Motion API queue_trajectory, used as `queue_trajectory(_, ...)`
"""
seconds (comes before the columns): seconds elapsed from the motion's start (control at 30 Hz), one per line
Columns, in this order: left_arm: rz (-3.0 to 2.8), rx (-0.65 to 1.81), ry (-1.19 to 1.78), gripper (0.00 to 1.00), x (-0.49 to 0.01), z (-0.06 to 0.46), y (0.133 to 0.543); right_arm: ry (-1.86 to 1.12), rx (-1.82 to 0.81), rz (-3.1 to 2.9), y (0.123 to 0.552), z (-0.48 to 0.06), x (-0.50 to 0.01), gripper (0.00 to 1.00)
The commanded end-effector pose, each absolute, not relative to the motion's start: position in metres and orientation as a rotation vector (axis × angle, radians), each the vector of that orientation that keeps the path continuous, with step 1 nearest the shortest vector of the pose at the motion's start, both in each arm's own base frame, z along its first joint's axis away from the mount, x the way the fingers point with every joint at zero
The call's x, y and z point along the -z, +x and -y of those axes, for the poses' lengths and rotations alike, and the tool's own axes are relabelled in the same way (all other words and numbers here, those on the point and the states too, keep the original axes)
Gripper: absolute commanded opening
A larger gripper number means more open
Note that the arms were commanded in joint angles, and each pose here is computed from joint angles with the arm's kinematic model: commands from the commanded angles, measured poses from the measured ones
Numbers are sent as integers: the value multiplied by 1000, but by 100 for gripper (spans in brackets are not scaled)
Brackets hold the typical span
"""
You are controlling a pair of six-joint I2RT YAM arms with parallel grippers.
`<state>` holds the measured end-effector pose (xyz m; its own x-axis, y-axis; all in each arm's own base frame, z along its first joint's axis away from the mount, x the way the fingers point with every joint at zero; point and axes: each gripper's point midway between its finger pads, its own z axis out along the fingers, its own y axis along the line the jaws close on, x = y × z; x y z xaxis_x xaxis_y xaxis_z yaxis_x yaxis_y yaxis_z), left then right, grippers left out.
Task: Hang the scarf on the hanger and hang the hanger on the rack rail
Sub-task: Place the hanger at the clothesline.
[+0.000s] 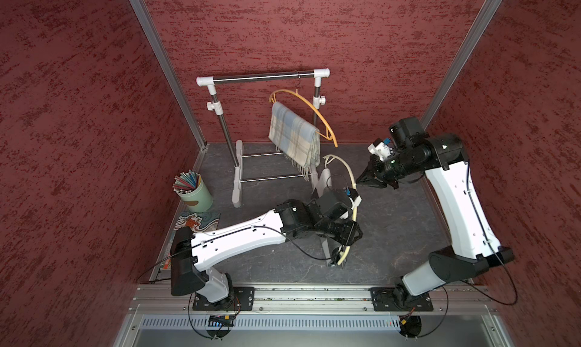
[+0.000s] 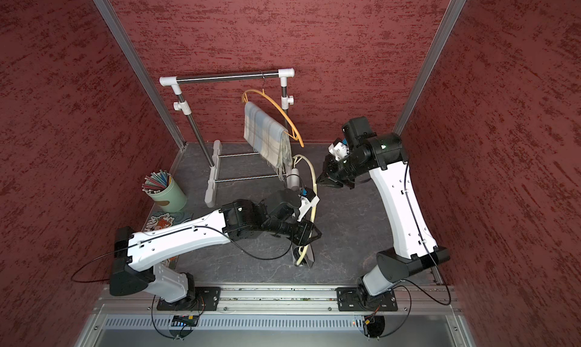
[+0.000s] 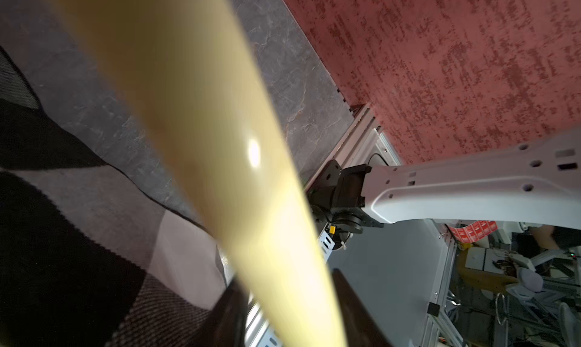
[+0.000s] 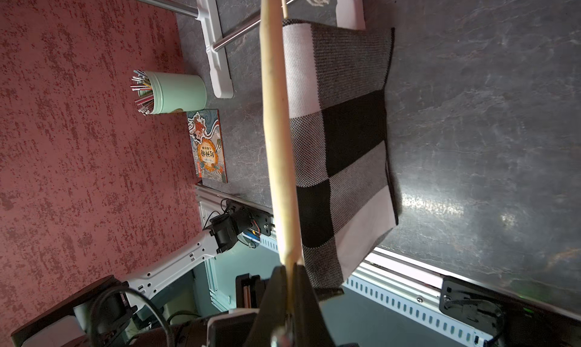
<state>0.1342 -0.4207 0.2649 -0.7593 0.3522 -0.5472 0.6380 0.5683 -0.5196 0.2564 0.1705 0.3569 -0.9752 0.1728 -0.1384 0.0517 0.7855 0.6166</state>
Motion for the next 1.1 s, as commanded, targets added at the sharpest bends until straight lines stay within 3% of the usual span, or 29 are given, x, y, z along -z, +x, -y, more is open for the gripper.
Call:
queue_trajectory(0.0,-2346,1022,762,14,-292,417,138,101,-1053,-2687,251,-177,-380,0)
queue_trajectory(0.03,-2333,1033,752,5,-297,415,137,95,-1056,-2682,251,-177,-380,0)
queue_trajectory(0.07,-2325,1037,735,0,-300,411,138,86,-1060,-2675,252,-178,-380,12)
queue_trajectory(0.17,-2294,1089,680,0,-315,400,136,16,-1072,-2617,251,-179,-387,69)
queue_trajectory(0.23,-2283,1125,641,0,-321,392,134,-15,-1033,-2555,251,-175,-394,92)
queue_trajectory(0.27,-2276,1145,620,0,-325,386,133,-36,-1018,-2498,250,-172,-401,98)
queue_trajectory(0.53,-2220,1311,531,0,-345,340,111,-80,-879,-1764,218,-126,-465,98)
queue_trajectory(0.8,-2095,1399,364,0,-382,265,111,-152,-854,-1647,189,-119,-458,98)
queue_trajectory(1.07,-1985,1568,232,0,-436,227,170,-176,-925,-1669,191,-130,-441,98)
